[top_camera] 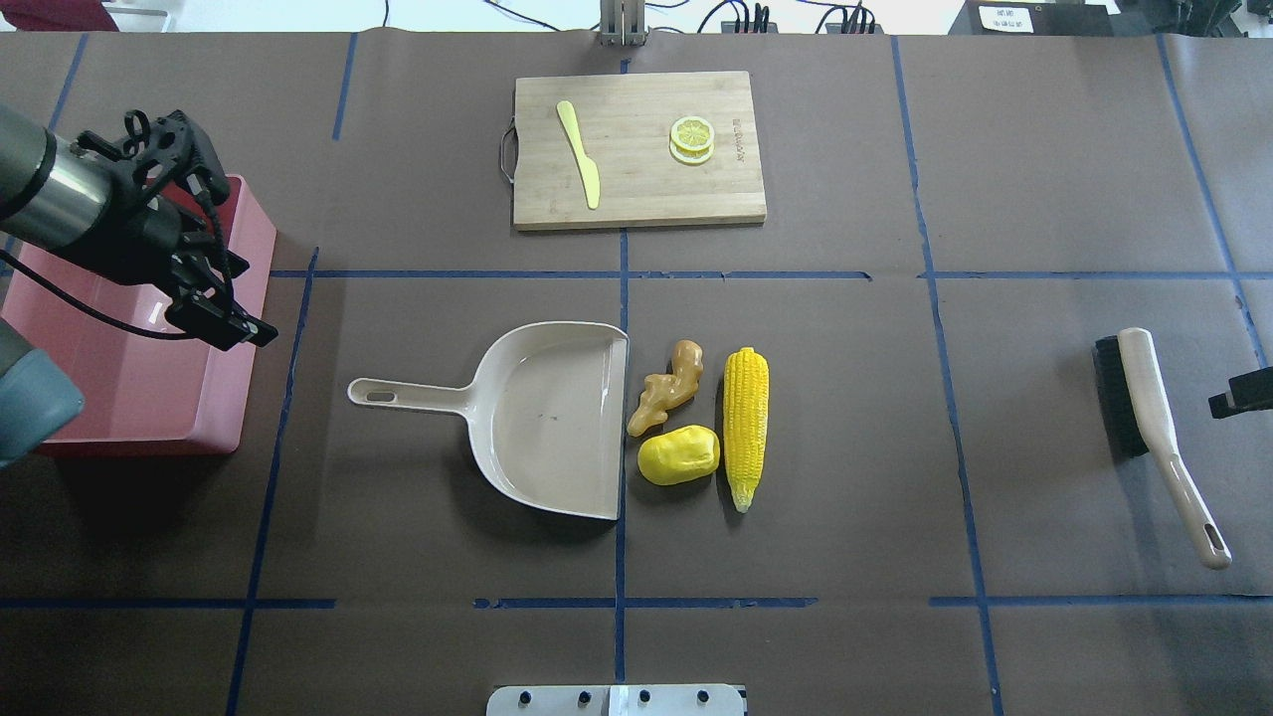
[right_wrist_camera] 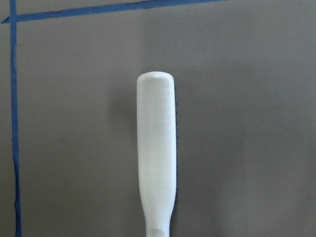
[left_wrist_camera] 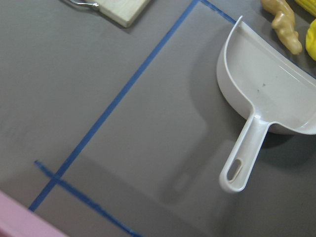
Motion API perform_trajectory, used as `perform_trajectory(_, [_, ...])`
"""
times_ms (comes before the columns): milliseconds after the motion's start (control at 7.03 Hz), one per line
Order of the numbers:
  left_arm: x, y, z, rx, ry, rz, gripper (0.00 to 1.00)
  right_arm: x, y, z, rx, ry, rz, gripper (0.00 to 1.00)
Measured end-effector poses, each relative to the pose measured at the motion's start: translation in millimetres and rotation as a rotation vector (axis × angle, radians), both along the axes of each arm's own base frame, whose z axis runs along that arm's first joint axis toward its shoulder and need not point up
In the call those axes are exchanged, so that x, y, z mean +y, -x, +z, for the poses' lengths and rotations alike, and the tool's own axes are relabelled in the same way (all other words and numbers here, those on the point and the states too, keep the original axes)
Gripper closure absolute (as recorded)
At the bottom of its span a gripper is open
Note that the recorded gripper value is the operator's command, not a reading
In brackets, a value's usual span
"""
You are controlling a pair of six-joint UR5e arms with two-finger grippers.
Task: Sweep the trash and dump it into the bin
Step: 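Reach the left gripper to the dustpan handle while the right gripper reaches for the brush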
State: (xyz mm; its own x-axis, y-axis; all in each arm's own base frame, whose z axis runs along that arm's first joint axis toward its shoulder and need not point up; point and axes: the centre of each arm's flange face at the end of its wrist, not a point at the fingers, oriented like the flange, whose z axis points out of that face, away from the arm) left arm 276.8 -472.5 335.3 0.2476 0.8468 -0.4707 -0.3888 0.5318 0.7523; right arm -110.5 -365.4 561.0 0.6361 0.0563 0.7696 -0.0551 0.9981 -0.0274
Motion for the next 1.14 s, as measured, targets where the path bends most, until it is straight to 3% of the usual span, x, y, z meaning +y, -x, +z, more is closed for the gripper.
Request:
perform_trajectory(426, [8.3,-27.1,-15.7,0.012,-0.005,0.034,0.00,25.1,62.1,-3.3,0.081,0.022,-0.029,0.05])
perform_trajectory(711, [9.0,-28.6,-19.4,0.017,-0.004,0.033,0.00,47.1,69.7,10.2,0.108,0.043,-0.066,0.05])
perform_trajectory(853, [9.6,-28.7,-21.1,0.019,0.000,0.030,0.00,56.1,72.1,16.2,0.113,0.042,-0.085,0.13])
perform_trajectory(995, [10.1,-29.5,-23.8,0.022,0.003,0.028,0.00,63.3,78.3,21.7,0.122,0.041,-0.109,0.28])
perform_trajectory(1137, [11.1,-32.7,-26.8,0.025,0.004,0.031,0.00,66.7,83.0,25.6,0.131,0.040,-0.122,0.63])
